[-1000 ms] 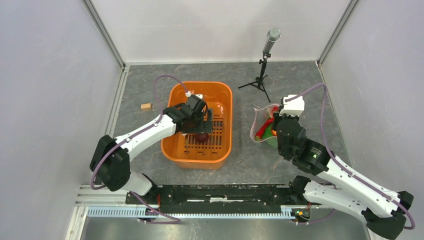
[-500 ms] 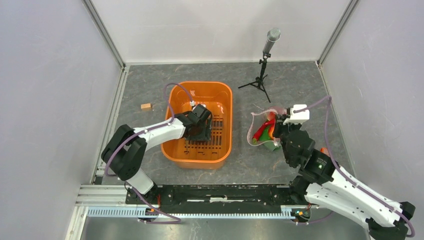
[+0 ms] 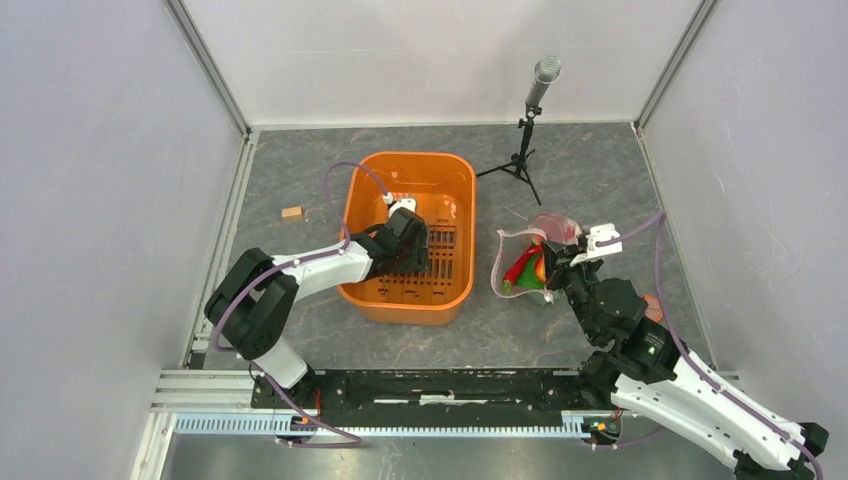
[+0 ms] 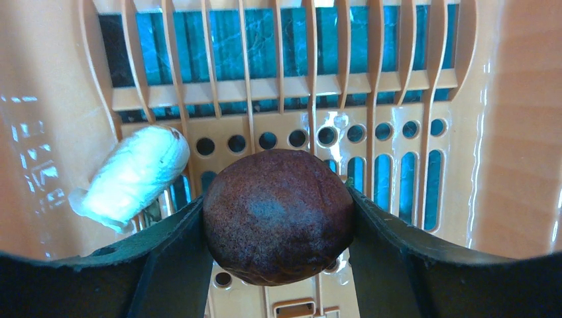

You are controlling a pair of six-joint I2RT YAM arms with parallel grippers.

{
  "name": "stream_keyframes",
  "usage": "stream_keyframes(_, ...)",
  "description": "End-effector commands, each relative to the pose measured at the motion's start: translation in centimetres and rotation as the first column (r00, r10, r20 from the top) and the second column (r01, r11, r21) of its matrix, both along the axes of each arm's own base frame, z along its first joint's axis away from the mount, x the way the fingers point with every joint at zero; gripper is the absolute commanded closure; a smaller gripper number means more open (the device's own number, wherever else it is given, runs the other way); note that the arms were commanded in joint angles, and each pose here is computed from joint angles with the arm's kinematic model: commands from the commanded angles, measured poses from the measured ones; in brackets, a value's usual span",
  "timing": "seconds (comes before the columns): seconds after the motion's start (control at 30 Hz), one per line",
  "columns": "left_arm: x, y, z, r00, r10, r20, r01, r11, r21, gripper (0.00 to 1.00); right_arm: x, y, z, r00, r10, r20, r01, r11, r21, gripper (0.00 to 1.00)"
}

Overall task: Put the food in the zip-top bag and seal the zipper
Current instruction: Pick up the fake fruit from the bin, then place the fake fruit in the zipper food storage bag.

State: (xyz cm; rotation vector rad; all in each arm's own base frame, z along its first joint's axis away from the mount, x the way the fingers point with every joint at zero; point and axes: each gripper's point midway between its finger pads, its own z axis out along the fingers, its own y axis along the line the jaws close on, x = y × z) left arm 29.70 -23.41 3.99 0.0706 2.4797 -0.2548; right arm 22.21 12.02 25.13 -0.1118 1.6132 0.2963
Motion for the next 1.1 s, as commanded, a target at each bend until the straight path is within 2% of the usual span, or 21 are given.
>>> stream_keyframes(0.0,3.6,-1.5,4.1,0.986,-0.042,0.163,0.042,0.999,0.008,0.54,-0.4,0.1,1.7,1.0,0.024,-0.001,-0.024,1.0,0.007,0.92)
stream_keyframes(0.1,4.5,-1.6,5.6,0.983,-0.065,0.172,0.057,0.997,0.055,0.56,-0.3,0.0,1.1,1.0,0.015,0.005,-0.015,1.0,0.015,0.91)
stream_keyframes(0.37,5.4,-1.7,6.9,0.97,-0.099,0.223,0.085,0.994,0.075,0.56,0.6,0.0,-0.3,1.0,-0.028,0.006,0.028,1.0,-0.014,0.9)
stream_keyframes(0.53,6.0,-2.2,9.5,0.953,-0.126,0.275,0.113,0.992,0.062,0.56,1.1,1.1,-0.4,1.0,-0.009,-0.012,0.009,1.0,-0.029,0.9)
stream_keyframes(0.73,3.7,-3.0,15.5,0.914,-0.18,0.364,0.218,0.974,-0.067,0.56,1.2,1.9,-0.8,0.997,-0.009,-0.077,0.01,1.0,0.016,0.91)
stream_keyframes(0.83,0.9,-4.3,18.7,0.879,-0.249,0.407,0.341,0.925,-0.169,0.56,0.9,2.4,-0.2,0.996,0.015,-0.086,-0.009,0.998,0.066,0.91)
stream_keyframes(0.93,-2.8,-6.3,21.5,0.831,-0.34,0.441,0.485,0.831,-0.273,0.56,0.7,3.0,0.5,0.995,0.049,-0.086,-0.039,0.993,0.112,0.91)
stream_keyframes(1.07,-6.8,-8.7,23.8,0.758,-0.429,0.492,0.609,0.735,-0.297,0.55,0.2,3.4,1.1,0.993,0.076,-0.088,-0.058,0.98,0.191,0.92)
